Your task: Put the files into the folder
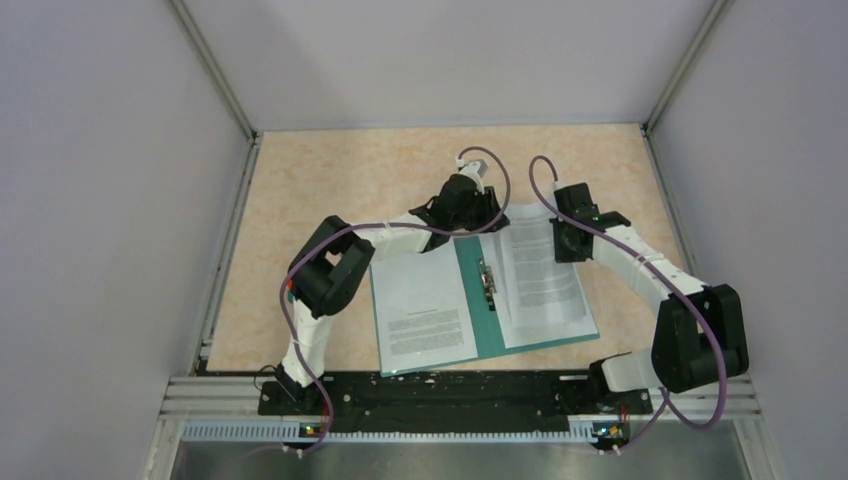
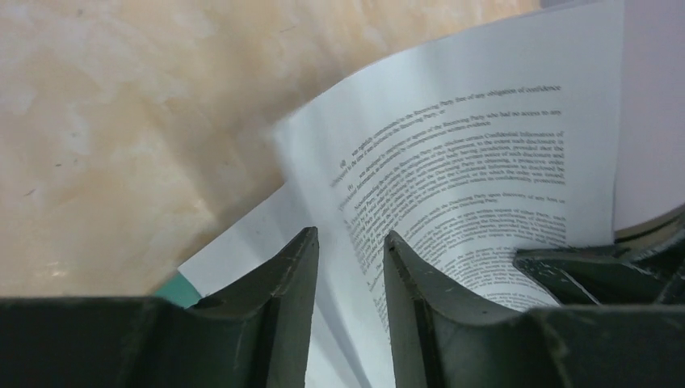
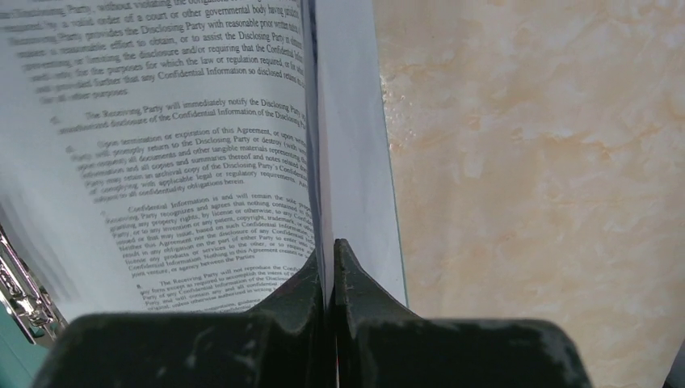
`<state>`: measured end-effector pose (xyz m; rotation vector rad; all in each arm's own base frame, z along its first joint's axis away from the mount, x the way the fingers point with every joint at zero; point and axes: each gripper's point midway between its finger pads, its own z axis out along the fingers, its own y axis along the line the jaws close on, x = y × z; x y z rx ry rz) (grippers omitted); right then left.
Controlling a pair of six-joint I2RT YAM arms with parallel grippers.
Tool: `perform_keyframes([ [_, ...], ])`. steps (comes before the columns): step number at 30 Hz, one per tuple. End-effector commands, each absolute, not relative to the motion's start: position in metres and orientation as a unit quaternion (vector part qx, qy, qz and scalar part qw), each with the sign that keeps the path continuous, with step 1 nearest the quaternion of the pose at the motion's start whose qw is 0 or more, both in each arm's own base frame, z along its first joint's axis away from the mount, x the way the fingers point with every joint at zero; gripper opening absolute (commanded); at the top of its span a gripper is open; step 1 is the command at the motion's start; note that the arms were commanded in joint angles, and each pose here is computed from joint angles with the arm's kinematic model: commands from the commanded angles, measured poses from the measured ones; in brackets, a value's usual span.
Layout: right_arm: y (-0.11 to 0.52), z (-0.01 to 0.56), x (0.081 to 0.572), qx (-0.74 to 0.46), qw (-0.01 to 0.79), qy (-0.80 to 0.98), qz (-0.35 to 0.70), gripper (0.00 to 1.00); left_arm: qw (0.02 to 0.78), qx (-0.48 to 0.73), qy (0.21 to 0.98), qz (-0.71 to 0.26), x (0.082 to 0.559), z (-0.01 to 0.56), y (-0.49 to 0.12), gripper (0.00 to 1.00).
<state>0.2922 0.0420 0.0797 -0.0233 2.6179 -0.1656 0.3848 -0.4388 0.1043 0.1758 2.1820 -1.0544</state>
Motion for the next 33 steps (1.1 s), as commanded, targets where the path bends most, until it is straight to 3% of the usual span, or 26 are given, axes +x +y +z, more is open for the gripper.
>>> perform_keyframes([
  [1,0.045,0.085,0.303,-0.024,0.270,0.961,-0.052,0.00,0.409,0.053,0.834,-0.367,0.399,0.136,-0.418,0.44],
  [8,0.057,0.089,0.305,-0.047,0.257,0.965,-0.033,0.00,0.439,-0.019,0.860,-0.260,0.395,0.156,-0.346,0.50],
  [15,0.074,0.104,0.305,-0.060,0.262,0.963,0.003,0.00,0.413,-0.093,0.889,-0.177,0.348,0.134,-0.270,0.37],
  [25,0.082,0.115,0.284,-0.065,0.241,0.968,0.028,0.00,0.336,-0.104,0.928,-0.124,0.319,0.073,-0.249,0.24],
  [33,0.082,0.117,0.268,-0.076,0.217,0.973,0.033,0.00,0.297,-0.114,0.944,-0.085,0.318,0.037,-0.242,0.21],
])
